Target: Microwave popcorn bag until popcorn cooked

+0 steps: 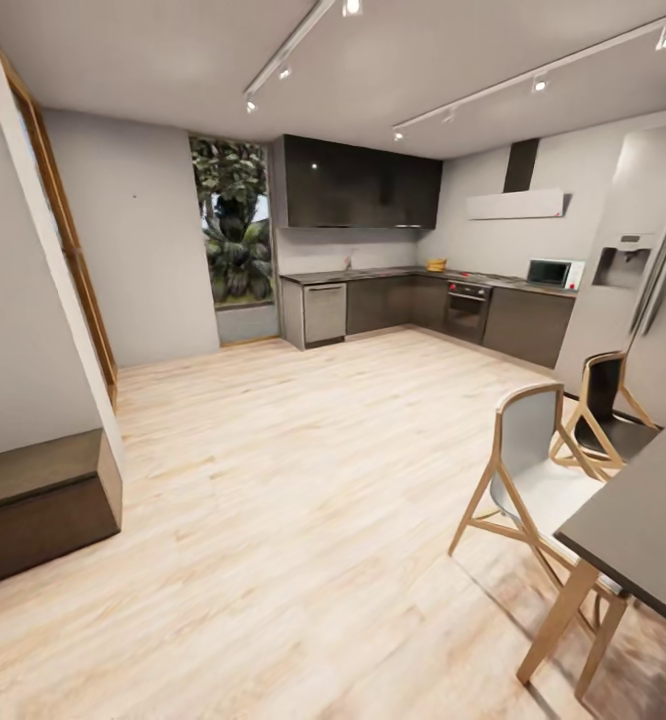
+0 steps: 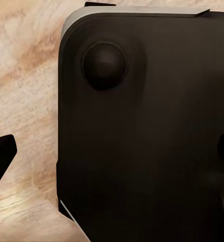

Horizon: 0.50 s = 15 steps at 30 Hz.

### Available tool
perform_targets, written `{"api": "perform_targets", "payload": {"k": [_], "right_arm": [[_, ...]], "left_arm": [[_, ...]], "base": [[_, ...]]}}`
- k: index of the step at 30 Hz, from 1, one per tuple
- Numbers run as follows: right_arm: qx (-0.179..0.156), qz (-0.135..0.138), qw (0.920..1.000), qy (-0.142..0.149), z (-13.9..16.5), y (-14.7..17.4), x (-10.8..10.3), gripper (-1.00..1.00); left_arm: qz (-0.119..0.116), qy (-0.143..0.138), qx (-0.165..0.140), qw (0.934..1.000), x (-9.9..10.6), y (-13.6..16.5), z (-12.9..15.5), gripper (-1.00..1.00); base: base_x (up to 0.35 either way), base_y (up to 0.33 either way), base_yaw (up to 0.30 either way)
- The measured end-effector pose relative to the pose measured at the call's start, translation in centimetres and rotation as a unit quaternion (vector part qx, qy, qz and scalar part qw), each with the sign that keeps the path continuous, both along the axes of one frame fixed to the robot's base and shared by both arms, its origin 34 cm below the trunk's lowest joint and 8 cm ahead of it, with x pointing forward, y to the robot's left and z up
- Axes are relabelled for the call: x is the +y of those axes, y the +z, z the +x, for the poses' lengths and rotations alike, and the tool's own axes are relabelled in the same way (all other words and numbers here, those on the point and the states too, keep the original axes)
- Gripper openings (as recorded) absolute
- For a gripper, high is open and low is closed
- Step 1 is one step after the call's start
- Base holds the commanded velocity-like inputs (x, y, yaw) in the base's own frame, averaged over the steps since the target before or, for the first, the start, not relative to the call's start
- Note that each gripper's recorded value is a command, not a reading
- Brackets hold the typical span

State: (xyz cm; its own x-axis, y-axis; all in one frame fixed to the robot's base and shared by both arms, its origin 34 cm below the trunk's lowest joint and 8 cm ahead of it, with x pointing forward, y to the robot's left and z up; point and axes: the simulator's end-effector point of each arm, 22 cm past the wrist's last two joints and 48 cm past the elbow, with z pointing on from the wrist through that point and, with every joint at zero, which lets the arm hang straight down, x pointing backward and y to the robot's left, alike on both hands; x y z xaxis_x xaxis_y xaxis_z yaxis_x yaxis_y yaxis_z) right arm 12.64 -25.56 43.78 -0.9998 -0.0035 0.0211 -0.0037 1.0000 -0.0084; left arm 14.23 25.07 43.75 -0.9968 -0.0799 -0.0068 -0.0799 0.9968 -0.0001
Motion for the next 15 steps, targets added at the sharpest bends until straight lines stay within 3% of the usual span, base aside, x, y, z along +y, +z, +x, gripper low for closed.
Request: {"api": "perform_targets", "payload": {"k": [15], "right_arm": [[0.000, 0.000, 1.0000, 0.002, 0.00, 0.00, 0.00, 1.00]], "left_arm": [[0.000, 0.000, 0.000, 1.0000, -0.01, 0.00, 0.00, 1.00]], "base": [[0.029, 0.000, 0.273]]}}
